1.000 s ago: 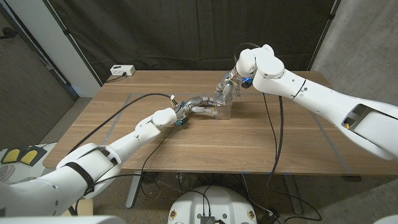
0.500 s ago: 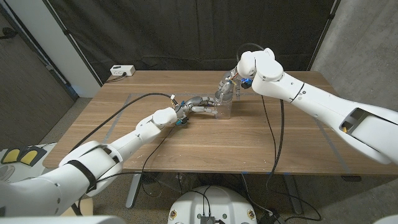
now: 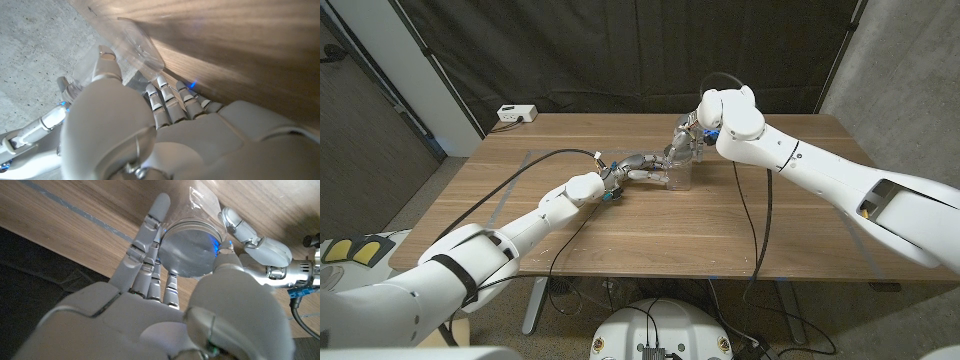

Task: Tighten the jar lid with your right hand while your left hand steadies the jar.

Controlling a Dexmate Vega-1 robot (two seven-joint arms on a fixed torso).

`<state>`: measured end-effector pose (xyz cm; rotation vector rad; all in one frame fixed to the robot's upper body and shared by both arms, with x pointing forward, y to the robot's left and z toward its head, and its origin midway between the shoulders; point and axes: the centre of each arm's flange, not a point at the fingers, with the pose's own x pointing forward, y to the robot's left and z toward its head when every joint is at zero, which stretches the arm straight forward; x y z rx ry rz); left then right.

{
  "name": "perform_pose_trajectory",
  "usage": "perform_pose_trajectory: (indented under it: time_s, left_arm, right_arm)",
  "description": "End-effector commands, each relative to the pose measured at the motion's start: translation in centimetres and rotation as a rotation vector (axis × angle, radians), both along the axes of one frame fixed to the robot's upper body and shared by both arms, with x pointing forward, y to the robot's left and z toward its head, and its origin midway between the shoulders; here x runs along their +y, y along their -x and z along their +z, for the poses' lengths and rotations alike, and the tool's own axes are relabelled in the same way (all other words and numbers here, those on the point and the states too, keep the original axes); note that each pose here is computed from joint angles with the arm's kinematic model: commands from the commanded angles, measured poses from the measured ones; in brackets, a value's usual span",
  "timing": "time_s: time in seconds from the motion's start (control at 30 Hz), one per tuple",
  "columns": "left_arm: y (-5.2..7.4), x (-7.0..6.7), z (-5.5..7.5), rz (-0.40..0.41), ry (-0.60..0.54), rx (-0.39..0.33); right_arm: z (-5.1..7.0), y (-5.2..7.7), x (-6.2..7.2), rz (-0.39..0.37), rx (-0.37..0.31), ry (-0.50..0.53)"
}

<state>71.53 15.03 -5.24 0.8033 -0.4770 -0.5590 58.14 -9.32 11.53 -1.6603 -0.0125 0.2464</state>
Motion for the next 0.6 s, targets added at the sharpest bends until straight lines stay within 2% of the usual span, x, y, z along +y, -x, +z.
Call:
perform_pose_trajectory:
  time_s: [0.03,0.1,0.3,0.37,0.6]
  left_arm:
    - [0.0,-0.1,0.0,0.0,-0.001,-0.001]
    - [0.0,0.0,0.0,0.001,-0.003,-0.002]
    - [0.1,0.0,0.1,0.003,-0.004,-0.003]
    - [0.1,0.0,0.1,0.004,-0.004,-0.004]
    - [0.1,-0.1,0.2,0.003,-0.005,-0.004]
  right_arm:
    - [-0.6,-0.2,-0.1,-0.108,-0.032,-0.087]
    - [-0.7,-0.3,-0.3,-0.117,-0.039,-0.119]
    - [-1.0,-0.4,-1.0,-0.222,-0.054,-0.201]
    - [-1.0,-0.5,-1.2,-0.263,-0.04,-0.217]
    - [-1.1,-0.9,-2.2,-0.31,-0.036,-0.32]
